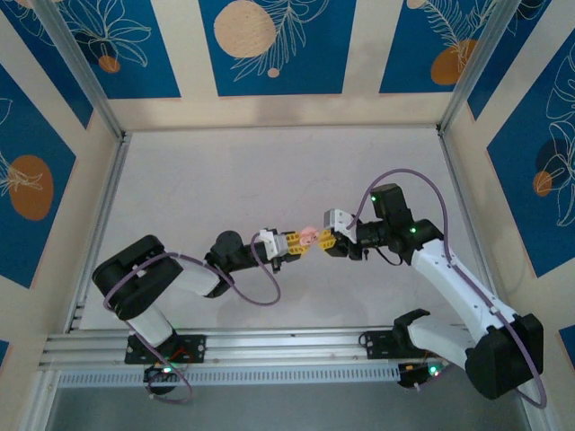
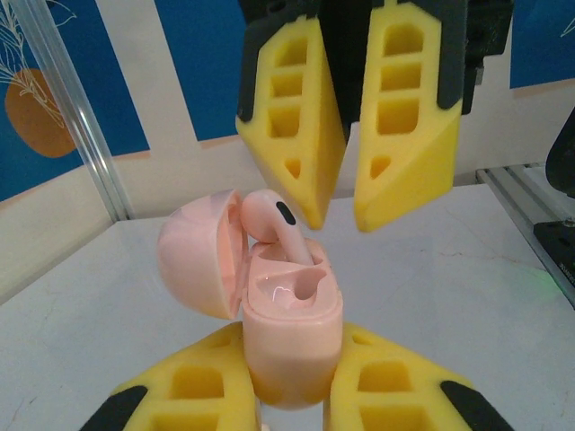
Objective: Insert wireless bluetooth earbuds into charging case
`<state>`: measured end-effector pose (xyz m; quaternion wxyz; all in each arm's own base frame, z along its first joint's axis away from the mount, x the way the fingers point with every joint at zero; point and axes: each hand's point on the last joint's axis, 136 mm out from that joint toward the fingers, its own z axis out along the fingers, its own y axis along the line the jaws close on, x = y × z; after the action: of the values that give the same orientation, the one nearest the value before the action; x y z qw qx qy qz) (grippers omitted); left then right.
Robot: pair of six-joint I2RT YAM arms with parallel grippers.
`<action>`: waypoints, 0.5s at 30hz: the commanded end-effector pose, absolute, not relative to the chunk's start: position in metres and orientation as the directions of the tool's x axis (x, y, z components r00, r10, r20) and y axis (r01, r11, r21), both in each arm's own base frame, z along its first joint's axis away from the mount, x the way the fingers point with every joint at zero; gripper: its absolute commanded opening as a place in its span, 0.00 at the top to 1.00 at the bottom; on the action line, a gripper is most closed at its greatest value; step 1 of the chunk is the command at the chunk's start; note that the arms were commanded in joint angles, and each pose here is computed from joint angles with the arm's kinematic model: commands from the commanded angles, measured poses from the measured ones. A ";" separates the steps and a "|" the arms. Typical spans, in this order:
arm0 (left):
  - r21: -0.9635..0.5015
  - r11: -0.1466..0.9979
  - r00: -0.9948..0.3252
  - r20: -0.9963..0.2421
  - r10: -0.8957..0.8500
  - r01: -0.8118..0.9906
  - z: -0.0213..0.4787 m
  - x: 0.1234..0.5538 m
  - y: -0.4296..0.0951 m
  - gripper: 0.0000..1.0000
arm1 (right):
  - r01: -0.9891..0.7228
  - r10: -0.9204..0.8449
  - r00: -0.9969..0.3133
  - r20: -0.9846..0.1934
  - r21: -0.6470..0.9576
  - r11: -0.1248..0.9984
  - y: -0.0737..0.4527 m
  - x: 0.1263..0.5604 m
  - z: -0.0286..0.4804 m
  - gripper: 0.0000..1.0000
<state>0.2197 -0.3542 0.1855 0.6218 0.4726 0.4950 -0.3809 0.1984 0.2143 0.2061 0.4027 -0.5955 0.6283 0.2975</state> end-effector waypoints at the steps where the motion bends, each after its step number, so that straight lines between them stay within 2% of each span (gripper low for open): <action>1: 0.237 0.259 0.262 -0.963 -0.066 0.936 0.208 0.220 -0.355 0.84 | -0.979 -0.517 0.057 -0.854 -0.148 0.137 0.208 0.197 0.215 0.79; 8: 0.237 0.253 0.260 -0.963 -0.063 0.938 0.207 0.220 -0.356 0.84 | -0.969 -0.521 0.175 -0.836 -0.241 0.061 0.213 0.191 0.218 0.80; 15: 0.239 0.251 0.261 -0.964 -0.058 0.938 0.206 0.220 -0.356 0.84 | -0.949 -0.528 0.247 -0.812 -0.313 0.037 0.218 0.201 0.221 0.80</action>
<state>0.2198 -0.3553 0.1877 0.6230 0.4732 0.4918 -0.3821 0.1966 0.2147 0.2108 0.4268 -0.6351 0.5921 0.2526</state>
